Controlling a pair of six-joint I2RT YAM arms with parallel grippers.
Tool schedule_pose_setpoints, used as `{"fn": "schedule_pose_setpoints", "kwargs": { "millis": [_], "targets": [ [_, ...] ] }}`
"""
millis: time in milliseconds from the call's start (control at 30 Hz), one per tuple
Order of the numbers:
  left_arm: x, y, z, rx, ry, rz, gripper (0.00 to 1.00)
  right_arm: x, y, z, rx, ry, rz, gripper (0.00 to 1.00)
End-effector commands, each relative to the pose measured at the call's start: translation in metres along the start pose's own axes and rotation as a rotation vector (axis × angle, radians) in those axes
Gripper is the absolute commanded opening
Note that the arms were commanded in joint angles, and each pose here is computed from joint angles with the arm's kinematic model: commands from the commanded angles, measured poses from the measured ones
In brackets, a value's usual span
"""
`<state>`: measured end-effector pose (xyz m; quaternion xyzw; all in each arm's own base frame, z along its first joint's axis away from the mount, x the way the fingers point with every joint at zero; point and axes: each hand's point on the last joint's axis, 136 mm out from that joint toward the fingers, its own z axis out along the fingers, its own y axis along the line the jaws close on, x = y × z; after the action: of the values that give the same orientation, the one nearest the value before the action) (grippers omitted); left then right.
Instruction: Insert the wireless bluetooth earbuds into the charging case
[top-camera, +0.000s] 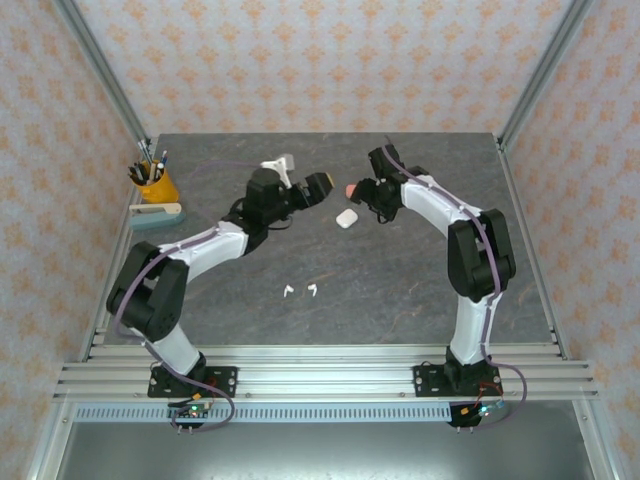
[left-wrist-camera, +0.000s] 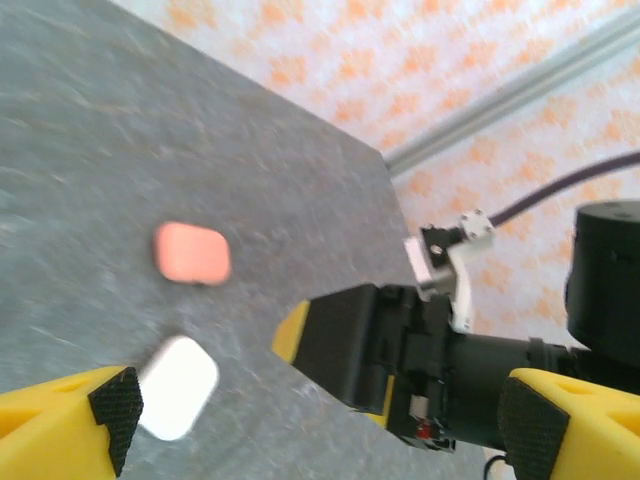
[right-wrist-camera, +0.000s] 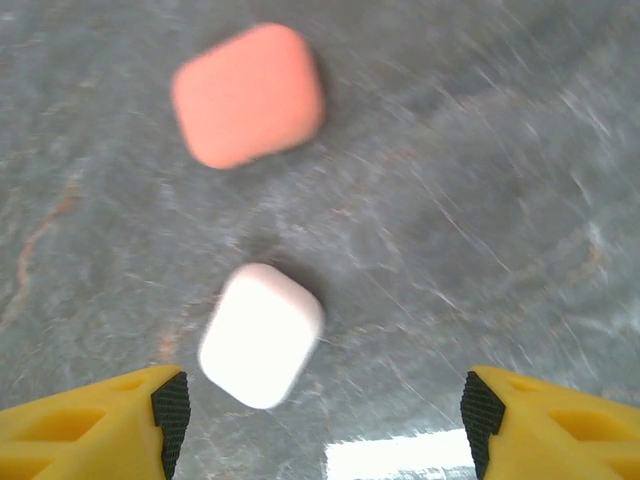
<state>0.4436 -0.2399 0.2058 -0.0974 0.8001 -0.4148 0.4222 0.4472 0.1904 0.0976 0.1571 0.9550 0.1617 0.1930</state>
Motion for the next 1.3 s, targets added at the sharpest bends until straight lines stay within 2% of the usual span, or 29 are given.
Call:
{"fn": "schedule_pose_setpoints", "kwargs": {
  "millis": [0,433,767,1033,1267],
  "targets": [
    [-0.002,0.028,-0.015,-0.113,0.002,0.028,1.0,0.007,0.016,0.014,-0.006,0.042,-0.217,0.74],
    [-0.015,0.046,-0.036,-0.186,-0.021,0.02,1.0,0.018,0.031,0.065,0.011,0.112,-0.275,0.73],
    [-0.019,0.047,-0.033,-0.185,-0.024,0.012,1.0,0.046,0.048,0.055,-0.073,0.163,-0.332,0.69],
    [-0.019,0.048,-0.032,-0.187,-0.023,0.009,1.0,0.048,0.038,0.051,0.067,0.109,-0.359,0.73],
    [-0.024,0.054,-0.036,-0.199,-0.035,0.002,1.0,0.055,0.04,0.059,0.162,0.113,-0.464,0.75]
  ]
}}
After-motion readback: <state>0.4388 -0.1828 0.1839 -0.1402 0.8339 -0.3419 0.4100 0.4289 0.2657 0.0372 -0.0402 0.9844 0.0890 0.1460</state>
